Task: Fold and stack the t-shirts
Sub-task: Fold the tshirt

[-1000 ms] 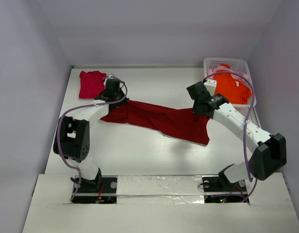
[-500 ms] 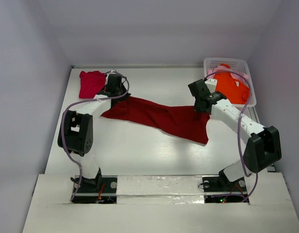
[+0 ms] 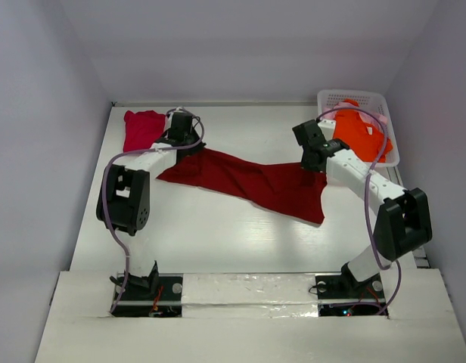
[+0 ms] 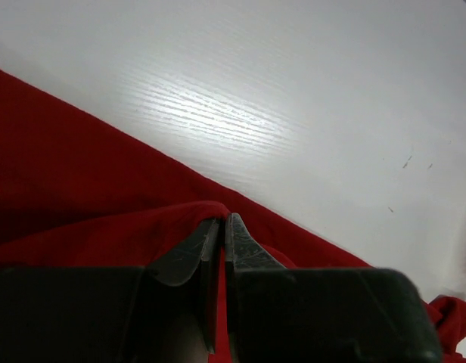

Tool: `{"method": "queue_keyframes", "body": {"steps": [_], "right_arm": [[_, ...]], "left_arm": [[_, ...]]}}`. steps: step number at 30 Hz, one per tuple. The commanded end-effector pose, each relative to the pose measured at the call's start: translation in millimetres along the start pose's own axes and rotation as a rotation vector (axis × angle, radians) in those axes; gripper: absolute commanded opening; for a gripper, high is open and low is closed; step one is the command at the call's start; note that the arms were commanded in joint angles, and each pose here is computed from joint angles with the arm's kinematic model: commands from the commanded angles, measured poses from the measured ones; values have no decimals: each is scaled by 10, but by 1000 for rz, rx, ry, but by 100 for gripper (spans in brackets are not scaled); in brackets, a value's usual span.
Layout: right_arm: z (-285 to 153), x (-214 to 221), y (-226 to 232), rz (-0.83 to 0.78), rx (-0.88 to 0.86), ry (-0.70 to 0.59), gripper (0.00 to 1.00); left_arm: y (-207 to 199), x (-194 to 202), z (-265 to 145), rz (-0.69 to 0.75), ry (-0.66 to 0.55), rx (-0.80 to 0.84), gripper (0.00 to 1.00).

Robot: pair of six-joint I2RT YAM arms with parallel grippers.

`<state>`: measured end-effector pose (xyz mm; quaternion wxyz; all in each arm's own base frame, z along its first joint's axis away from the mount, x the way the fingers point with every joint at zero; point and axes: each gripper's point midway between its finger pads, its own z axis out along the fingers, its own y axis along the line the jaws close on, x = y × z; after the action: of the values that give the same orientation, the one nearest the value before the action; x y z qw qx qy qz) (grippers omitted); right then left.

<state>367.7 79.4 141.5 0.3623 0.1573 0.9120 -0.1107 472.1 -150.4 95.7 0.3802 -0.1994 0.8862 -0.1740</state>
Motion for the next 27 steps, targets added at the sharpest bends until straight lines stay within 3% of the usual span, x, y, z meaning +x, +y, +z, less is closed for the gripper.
{"method": "queue_keyframes", "body": {"steps": [1,11,14,15,16,17,18,19,20,23,27], "right_arm": [[5,-231,45,26,-8,-59,0],[152,-112,75,10,-4,-21,0],[149,-89,81,6,-11,-13,19],[146,-82,83,2,-15,-10,36],[130,-90,80,5,-19,-14,47],[113,-99,77,8,-23,-17,69],[104,-88,62,6,-23,-17,84],[80,-97,48,13,-23,-20,98],[26,-148,-15,24,-7,-42,100],[-112,-245,-87,45,-9,-73,100],[-437,-324,73,41,-178,-103,100]], "left_arm": [[-161,-272,-7,11,-62,42,0],[-230,-260,77,7,-51,74,0],[-285,-244,57,11,-59,120,0],[-299,-246,45,13,-62,130,19],[-306,-209,43,16,-51,143,32],[-318,-211,41,17,-54,151,47],[-309,-197,39,17,-51,151,76],[-312,-196,30,16,-50,152,87],[-292,-171,30,16,-44,147,99],[-294,-181,-24,14,-45,146,99],[-368,-280,-196,16,-72,170,99]]}}
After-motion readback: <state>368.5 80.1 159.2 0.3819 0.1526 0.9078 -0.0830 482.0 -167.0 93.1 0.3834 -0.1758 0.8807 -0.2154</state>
